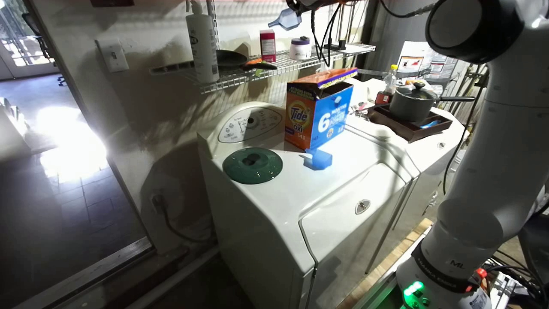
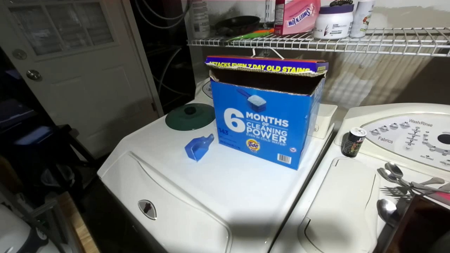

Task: Remove the purple cup from the rack and put it in the blue box

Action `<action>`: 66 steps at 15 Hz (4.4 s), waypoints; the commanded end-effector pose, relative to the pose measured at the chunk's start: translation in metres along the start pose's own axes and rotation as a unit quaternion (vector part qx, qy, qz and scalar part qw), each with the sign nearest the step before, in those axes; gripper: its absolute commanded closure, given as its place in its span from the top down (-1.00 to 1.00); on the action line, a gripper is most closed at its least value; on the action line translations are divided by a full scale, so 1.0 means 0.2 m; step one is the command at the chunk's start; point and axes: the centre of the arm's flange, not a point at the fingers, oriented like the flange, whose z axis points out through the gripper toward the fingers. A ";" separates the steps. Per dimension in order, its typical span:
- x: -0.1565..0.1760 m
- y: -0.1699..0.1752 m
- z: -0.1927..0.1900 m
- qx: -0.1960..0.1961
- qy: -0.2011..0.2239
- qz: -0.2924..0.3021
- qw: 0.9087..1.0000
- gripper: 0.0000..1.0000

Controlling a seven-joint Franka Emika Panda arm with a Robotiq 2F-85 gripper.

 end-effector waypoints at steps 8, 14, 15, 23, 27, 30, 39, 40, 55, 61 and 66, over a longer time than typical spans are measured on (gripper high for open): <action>-0.56 0.18 -0.64 0.051 -0.263 -0.044 0.962 -0.98; -0.89 0.22 -0.59 0.116 -0.325 -0.060 0.937 -0.98; -0.96 0.22 -0.56 0.132 -0.331 -0.070 0.932 -0.98; -1.30 0.26 -0.41 0.146 -0.369 -0.158 0.904 -0.98; -1.40 0.31 -0.33 0.098 -0.358 -0.205 0.906 -0.98; -1.45 0.37 -0.25 0.022 -0.340 -0.234 0.911 -0.98; -1.41 0.43 -0.05 -0.082 -0.176 -0.144 0.970 -0.98; -1.40 0.43 -0.05 -0.080 -0.160 -0.119 0.977 -0.98; -1.32 0.49 0.12 -0.065 0.011 0.080 0.995 -0.98; -1.27 0.49 0.26 -0.038 0.054 0.101 0.993 -0.98; -1.22 0.48 0.35 -0.005 0.068 0.149 0.986 -0.98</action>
